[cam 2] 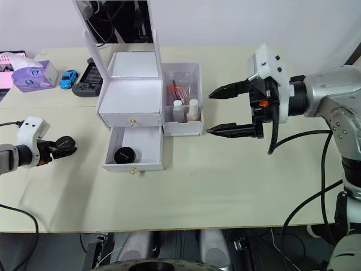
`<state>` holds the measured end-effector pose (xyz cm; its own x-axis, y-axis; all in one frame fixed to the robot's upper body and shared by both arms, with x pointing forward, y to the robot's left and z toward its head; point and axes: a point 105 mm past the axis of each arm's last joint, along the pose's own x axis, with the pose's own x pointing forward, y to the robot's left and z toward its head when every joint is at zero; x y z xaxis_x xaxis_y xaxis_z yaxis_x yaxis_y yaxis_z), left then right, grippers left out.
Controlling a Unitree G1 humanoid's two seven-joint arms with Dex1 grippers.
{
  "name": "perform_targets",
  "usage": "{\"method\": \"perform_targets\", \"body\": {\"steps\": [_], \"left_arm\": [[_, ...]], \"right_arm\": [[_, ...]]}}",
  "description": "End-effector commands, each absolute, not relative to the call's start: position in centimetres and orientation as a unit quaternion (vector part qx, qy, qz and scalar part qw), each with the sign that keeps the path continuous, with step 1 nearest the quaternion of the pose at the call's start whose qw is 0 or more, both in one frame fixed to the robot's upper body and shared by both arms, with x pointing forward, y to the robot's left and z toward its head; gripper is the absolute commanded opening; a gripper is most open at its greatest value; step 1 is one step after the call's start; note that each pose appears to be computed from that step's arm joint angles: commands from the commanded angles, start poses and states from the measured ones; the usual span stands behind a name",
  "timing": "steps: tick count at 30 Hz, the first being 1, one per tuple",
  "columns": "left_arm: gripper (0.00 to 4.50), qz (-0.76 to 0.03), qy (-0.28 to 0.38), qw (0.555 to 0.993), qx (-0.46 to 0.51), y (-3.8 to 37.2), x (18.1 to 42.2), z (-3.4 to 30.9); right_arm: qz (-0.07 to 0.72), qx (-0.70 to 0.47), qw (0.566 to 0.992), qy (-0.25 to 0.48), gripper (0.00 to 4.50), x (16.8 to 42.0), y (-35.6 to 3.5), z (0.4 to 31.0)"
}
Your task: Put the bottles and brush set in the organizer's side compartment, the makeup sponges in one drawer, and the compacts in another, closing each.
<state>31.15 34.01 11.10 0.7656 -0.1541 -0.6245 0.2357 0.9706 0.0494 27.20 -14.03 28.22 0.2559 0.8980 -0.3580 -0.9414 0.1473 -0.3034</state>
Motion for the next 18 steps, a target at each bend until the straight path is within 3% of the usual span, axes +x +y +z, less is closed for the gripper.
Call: {"method": "perform_targets", "body": {"steps": [1,7,10,14,18], "left_arm": [[2.67,-0.097,0.293,0.948,0.077,34.2,32.1,12.9],[2.67,-0.106,0.25,0.958,0.095,34.1,33.0,15.3],[2.67,-0.14,0.19,0.965,0.118,32.9,33.7,18.4],[2.67,-0.244,0.096,0.953,0.149,29.3,33.4,23.0],[2.67,-0.362,0.042,0.916,0.168,25.2,31.5,25.9]], "right_arm": [[0.6,-0.262,0.756,0.02,4.5,26.9,-14.4,30.0],[0.601,-0.264,0.754,0.022,4.5,27.1,-14.9,30.1],[0.601,-0.263,0.754,0.021,4.5,27.3,-14.9,30.2],[0.602,-0.263,0.754,0.018,4.5,27.5,-14.9,30.1],[0.603,-0.264,0.753,0.017,4.5,27.7,-14.9,30.0]]}}
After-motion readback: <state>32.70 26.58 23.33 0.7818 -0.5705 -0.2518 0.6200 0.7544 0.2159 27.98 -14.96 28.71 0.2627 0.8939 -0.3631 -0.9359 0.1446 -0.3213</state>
